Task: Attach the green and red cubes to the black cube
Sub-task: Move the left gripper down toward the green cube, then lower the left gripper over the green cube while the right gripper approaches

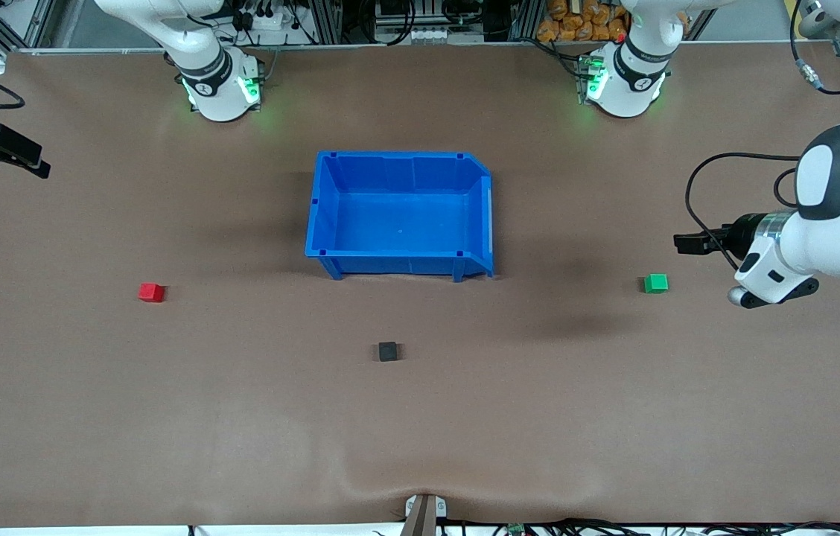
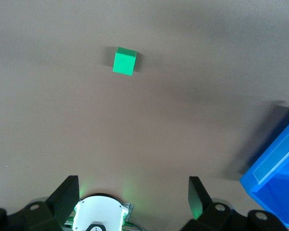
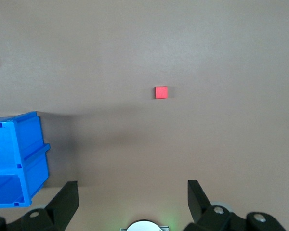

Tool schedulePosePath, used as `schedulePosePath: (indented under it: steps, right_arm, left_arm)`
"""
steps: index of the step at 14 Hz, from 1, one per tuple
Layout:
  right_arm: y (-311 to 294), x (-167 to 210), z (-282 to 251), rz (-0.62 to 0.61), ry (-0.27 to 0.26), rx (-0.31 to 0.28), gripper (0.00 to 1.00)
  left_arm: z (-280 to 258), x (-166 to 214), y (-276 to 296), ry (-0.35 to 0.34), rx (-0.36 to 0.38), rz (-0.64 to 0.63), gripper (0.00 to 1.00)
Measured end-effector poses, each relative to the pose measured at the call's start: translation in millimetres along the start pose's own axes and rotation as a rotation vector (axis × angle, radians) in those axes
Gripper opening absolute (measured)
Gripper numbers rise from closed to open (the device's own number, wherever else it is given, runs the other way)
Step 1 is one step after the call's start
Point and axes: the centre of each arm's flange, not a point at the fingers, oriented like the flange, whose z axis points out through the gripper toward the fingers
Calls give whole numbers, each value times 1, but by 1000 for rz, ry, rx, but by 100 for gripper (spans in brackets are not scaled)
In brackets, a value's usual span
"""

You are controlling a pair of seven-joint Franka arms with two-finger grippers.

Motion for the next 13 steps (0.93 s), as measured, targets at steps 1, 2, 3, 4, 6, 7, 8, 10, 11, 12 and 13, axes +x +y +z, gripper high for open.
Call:
schedulePosePath:
  steps: [1, 2, 3, 4, 6, 7, 8, 10, 11, 12, 13]
  right_arm:
    - [0, 1, 1, 0, -3, 0, 100]
    - [0, 2, 4, 0, -10, -1, 100]
    - [0, 5, 9, 0, -24, -1, 100]
    - [0, 8, 17, 2, -44, -2, 100]
    - [4, 17, 32, 10, -75, -4, 100]
    - [6, 19, 36, 14, -84, -4, 100]
    - [7, 21, 38, 16, -88, -4, 100]
    - [7, 21, 37, 17, -84, -4, 100]
    - [7, 21, 36, 17, -83, -4, 100]
    - [8, 21, 36, 18, -81, -4, 100]
    - [8, 21, 36, 19, -81, -4, 100]
  left_arm:
    - [4, 3, 1, -3, 0, 0, 100]
    - [8, 6, 1, -7, 0, 0, 100]
    - [11, 9, 1, -10, 0, 0, 100]
    - [15, 13, 2, -10, -1, 0, 100]
    - [23, 19, 3, -12, -3, 0, 100]
    - [26, 22, 4, -14, -3, 1, 100]
    - [29, 25, 4, -14, -3, 1, 100]
    - [34, 28, 5, -17, -4, 1, 100]
    - [36, 29, 5, -16, -3, 1, 100]
    - [37, 31, 5, -15, -1, 1, 100]
    - [39, 33, 5, -13, 2, 2, 100]
